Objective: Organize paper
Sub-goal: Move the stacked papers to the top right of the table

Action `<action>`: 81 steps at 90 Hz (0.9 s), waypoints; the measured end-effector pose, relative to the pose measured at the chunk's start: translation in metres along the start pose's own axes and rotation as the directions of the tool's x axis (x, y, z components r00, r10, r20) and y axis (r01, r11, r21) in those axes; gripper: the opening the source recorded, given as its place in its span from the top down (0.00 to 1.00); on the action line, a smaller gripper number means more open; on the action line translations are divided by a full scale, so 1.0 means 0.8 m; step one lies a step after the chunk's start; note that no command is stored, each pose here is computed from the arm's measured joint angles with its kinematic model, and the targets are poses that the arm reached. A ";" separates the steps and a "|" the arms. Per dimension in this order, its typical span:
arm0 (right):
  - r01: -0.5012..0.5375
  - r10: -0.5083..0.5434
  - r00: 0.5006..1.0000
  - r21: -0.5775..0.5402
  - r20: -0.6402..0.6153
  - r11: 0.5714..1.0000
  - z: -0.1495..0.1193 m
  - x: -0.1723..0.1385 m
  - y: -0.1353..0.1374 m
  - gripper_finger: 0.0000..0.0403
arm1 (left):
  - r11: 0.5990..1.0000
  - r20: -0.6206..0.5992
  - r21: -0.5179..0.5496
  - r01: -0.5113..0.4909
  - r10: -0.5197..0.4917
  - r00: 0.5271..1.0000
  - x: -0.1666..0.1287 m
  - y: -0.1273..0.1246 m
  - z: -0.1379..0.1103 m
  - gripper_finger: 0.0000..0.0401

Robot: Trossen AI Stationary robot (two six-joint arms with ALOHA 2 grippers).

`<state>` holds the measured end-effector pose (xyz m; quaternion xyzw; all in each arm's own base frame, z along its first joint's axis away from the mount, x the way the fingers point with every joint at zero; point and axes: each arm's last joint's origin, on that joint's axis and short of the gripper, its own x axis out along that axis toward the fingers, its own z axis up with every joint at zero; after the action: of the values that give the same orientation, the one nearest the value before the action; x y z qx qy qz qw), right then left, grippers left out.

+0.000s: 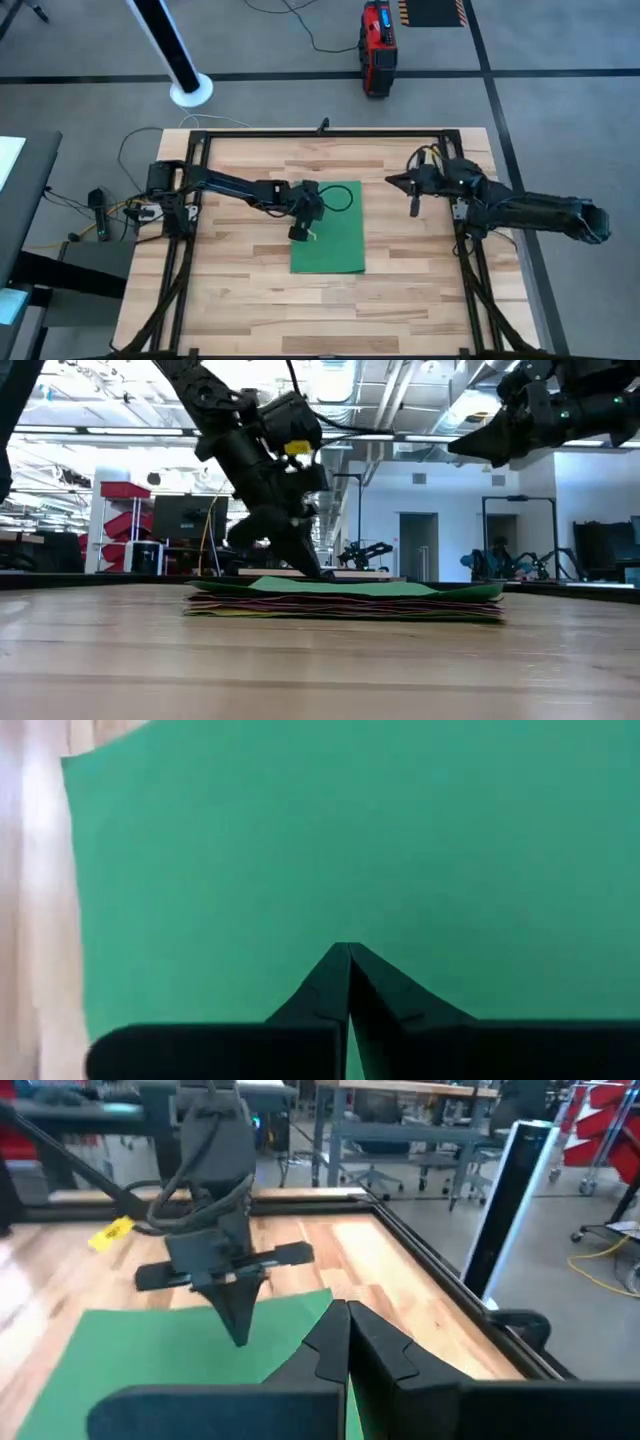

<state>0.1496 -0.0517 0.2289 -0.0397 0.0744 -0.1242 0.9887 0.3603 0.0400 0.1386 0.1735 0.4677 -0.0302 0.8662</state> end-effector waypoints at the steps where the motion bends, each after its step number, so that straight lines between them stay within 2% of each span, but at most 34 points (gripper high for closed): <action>1: -0.001 0.001 1.000 -0.001 0.000 1.000 0.000 0.000 0.000 1.00 | 1.000 -0.008 0.000 0.003 -0.003 1.000 0.003 -0.001 -0.001 1.00; 29: 0.002 -0.002 1.000 -0.003 -0.003 1.000 0.003 0.004 -0.001 1.00 | 1.000 -0.004 -0.028 -0.004 0.004 1.000 0.039 0.006 0.018 1.00; 60: 0.000 0.000 1.000 -0.001 -0.018 1.000 0.001 0.004 0.000 1.00 | 0.993 0.048 -0.104 -0.060 0.065 0.997 0.066 0.042 0.034 1.00; 81: 0.000 -0.001 1.000 -0.001 -0.019 1.000 0.001 0.004 0.000 1.00 | 0.989 0.081 -0.131 -0.069 0.080 0.994 0.095 0.053 0.044 1.00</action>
<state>0.1524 -0.0527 0.2296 -0.0391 0.0837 -0.1248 0.9879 0.4404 0.0765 0.1055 0.1333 0.4242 0.0250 0.8953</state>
